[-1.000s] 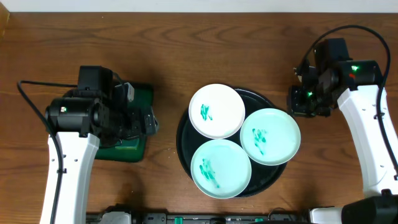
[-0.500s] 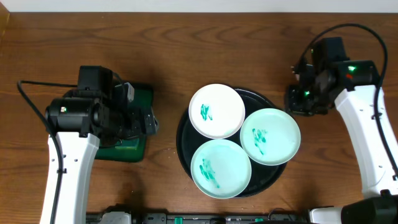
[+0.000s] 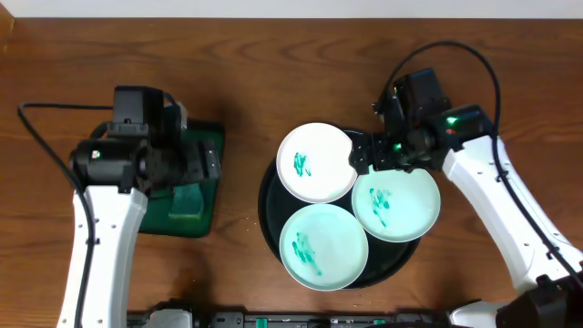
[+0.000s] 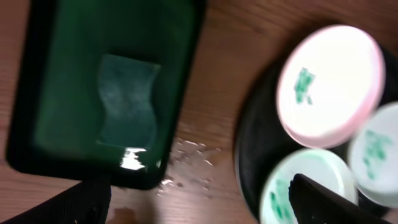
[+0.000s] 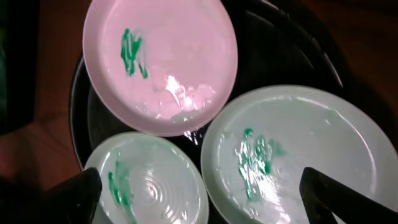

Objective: Clean dirty plates on tray and stack at the side
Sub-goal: 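Grip the rim of the top white plate with the right gripper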

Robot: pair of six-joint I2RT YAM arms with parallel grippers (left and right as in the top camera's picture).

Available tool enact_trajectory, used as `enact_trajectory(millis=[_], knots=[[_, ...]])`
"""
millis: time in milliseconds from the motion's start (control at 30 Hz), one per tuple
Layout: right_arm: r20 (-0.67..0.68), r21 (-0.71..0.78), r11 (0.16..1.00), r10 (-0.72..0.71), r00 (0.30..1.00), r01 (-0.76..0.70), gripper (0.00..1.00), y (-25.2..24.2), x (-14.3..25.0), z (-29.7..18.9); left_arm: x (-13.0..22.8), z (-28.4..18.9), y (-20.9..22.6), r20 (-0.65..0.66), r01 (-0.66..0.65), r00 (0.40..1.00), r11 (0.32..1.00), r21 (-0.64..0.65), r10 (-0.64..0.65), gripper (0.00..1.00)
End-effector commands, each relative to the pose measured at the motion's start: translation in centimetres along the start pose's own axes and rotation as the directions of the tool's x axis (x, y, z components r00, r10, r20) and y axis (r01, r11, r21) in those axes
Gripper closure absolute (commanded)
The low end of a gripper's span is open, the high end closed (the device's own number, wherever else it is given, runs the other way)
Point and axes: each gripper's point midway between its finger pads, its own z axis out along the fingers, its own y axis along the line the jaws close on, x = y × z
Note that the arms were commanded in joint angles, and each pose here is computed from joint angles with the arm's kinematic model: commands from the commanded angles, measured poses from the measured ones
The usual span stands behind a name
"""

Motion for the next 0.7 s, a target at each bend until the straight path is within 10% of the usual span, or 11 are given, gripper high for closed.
enact_trajectory(millis=[0,667], knots=[[-0.029,0.0,1.0,0.028,0.999,-0.028,0.01,-0.3,0.1,1.7,-1.1,1.7,1.6,-0.019,0.007,1.0,0.995,-0.097,-0.009,0.06],[-0.117,-0.117,0.992,-0.055,0.992,0.041,0.16,-0.3,-1.7,12.7,-0.5,6.8,1.9,-0.192,0.018,0.981,0.994,-0.112,-0.039,0.13]])
